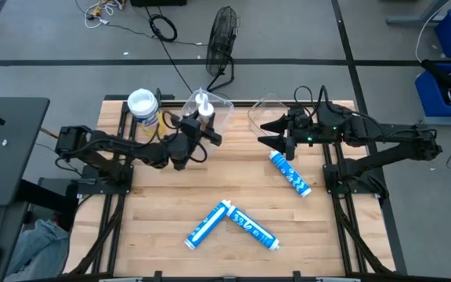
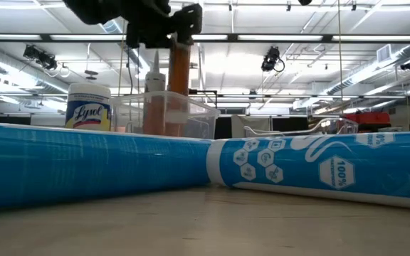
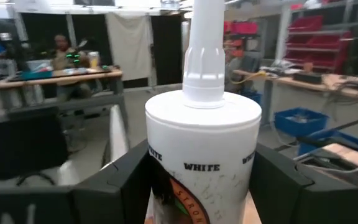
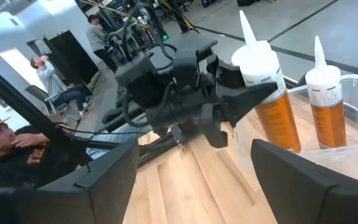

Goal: Pick & place silicon tubes, Sealant and Lysol wipes
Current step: Put the orange sealant into the left transparent bin

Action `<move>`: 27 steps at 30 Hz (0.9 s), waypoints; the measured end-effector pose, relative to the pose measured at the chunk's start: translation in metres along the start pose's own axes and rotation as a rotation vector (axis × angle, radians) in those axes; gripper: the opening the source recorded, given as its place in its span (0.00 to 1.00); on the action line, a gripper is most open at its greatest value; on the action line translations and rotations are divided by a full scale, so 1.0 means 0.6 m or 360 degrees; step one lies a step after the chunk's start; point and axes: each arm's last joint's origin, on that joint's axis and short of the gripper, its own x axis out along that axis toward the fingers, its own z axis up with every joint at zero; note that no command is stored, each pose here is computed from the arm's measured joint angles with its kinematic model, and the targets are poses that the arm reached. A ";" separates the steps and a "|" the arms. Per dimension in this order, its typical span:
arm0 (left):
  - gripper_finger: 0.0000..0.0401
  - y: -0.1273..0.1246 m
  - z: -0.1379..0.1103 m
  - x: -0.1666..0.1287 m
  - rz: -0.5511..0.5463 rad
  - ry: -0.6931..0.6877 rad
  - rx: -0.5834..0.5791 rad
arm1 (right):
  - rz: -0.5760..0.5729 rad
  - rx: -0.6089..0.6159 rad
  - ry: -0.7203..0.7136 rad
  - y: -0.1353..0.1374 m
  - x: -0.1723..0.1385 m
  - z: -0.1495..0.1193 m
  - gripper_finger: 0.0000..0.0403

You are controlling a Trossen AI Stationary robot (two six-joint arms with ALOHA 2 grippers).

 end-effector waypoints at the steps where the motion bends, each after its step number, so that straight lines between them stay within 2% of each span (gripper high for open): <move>1: 0.55 -0.001 -0.006 -0.001 0.0028 0.0005 -0.0008 | 0.0000 0.0000 0.0000 0.000 0.000 0.000 0.78; 15: 0.55 -0.026 -0.079 -0.005 0.0132 0.0049 0.0072 | -0.0045 -0.0008 0.0051 -0.006 0.017 -0.008 0.78; 27: 0.55 -0.036 -0.136 0.001 0.0296 0.0078 -0.0005 | -0.0060 -0.0005 0.0075 -0.008 0.020 -0.011 0.78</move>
